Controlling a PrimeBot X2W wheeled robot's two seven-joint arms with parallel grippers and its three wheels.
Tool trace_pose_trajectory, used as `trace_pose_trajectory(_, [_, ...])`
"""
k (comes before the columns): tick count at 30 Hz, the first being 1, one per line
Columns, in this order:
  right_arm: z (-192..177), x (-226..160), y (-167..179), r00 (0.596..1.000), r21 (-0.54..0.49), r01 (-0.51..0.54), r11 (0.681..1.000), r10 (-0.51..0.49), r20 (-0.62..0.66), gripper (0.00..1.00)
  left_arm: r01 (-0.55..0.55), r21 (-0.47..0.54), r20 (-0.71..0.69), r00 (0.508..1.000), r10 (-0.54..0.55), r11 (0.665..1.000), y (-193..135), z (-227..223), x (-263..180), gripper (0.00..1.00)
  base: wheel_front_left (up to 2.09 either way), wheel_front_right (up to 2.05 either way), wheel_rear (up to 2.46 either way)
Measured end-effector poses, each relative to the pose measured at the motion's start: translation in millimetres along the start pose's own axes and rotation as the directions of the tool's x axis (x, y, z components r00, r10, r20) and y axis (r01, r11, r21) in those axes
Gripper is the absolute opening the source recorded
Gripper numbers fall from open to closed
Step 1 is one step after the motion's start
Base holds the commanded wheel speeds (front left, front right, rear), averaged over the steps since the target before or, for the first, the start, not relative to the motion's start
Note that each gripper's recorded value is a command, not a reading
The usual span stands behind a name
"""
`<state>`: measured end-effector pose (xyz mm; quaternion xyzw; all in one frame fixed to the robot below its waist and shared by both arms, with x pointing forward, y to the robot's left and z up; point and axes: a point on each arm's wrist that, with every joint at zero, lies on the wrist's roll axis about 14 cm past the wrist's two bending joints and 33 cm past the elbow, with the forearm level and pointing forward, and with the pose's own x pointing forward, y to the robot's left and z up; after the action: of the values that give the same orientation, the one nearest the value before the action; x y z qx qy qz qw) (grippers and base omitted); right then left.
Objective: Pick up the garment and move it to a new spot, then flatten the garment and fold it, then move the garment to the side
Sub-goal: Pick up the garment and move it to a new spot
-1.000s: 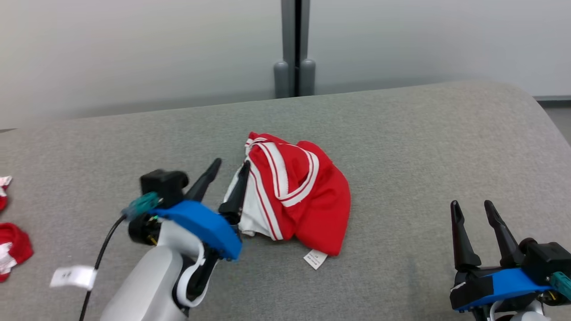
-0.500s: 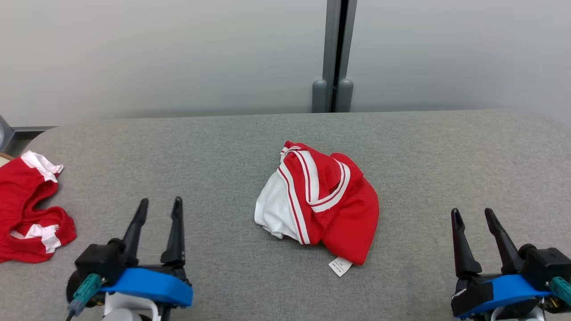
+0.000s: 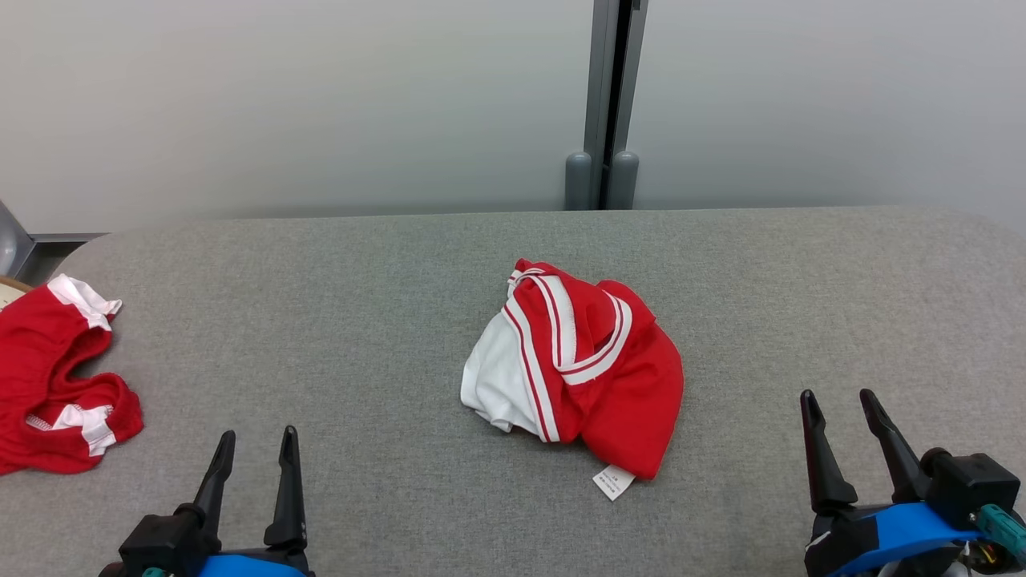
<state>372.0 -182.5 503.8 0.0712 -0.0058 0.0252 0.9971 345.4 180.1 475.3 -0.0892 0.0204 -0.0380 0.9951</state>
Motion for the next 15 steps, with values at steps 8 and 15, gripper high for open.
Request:
trace_pose_trajectory(8, [-2,0,1,1.000,-0.004,-0.003,1.000,0.003,-0.008,1.00,-0.020,0.017,-0.014,1.000,0.020,1.000,10,-3,-1,1.00,0.00,0.00,0.00])
trace_pose_trajectory(15, [-5,-1,1,1.000,-0.004,-0.003,1.000,0.003,-0.018,1.00,-0.008,0.021,-0.012,1.000,0.008,1.000,8,-2,4,1.00,0.00,0.00,0.00])
